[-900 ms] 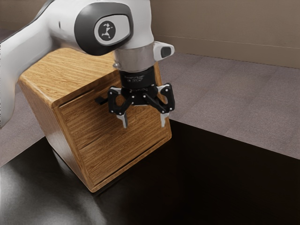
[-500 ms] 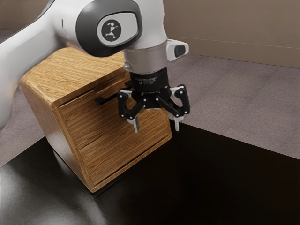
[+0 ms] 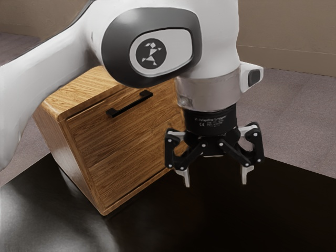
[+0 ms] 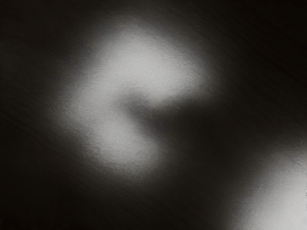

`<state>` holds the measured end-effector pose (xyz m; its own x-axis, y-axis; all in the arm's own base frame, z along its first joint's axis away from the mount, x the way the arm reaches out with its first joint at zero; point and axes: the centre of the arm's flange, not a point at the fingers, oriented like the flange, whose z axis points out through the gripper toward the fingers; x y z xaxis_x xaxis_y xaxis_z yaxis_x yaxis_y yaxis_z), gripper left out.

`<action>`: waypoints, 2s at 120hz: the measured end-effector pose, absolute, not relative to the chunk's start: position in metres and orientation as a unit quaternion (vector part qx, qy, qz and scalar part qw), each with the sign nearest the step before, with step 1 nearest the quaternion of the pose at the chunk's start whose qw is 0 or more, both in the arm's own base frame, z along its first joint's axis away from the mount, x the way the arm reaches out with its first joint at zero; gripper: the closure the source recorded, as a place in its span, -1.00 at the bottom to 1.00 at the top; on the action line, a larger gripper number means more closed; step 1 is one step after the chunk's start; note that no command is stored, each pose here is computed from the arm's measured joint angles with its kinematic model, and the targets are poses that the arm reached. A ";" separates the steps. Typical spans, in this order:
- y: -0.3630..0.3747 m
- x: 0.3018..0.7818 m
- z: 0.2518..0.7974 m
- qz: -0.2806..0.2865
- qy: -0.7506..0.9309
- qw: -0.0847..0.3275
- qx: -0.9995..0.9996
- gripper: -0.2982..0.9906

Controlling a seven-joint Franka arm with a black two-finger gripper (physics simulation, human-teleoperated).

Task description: Pull the drawer handle with one arm to open the drawer

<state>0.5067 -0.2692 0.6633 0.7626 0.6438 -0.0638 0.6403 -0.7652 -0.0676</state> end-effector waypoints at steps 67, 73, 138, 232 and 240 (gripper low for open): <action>-0.245 0.502 0.690 -0.078 -0.158 0.159 -0.971 -0.54; -0.221 0.515 0.689 -0.077 -0.140 0.184 -0.970 -0.54; -0.077 0.591 0.648 0.042 0.106 0.263 -0.958 -0.54; -0.095 0.606 0.638 0.043 0.321 0.207 -0.923 0.45; -0.168 0.598 0.632 0.010 0.378 0.177 -0.909 0.01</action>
<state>0.5980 -0.1676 0.6322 0.7140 -0.6832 -0.1530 -0.6906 -0.6514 -0.3141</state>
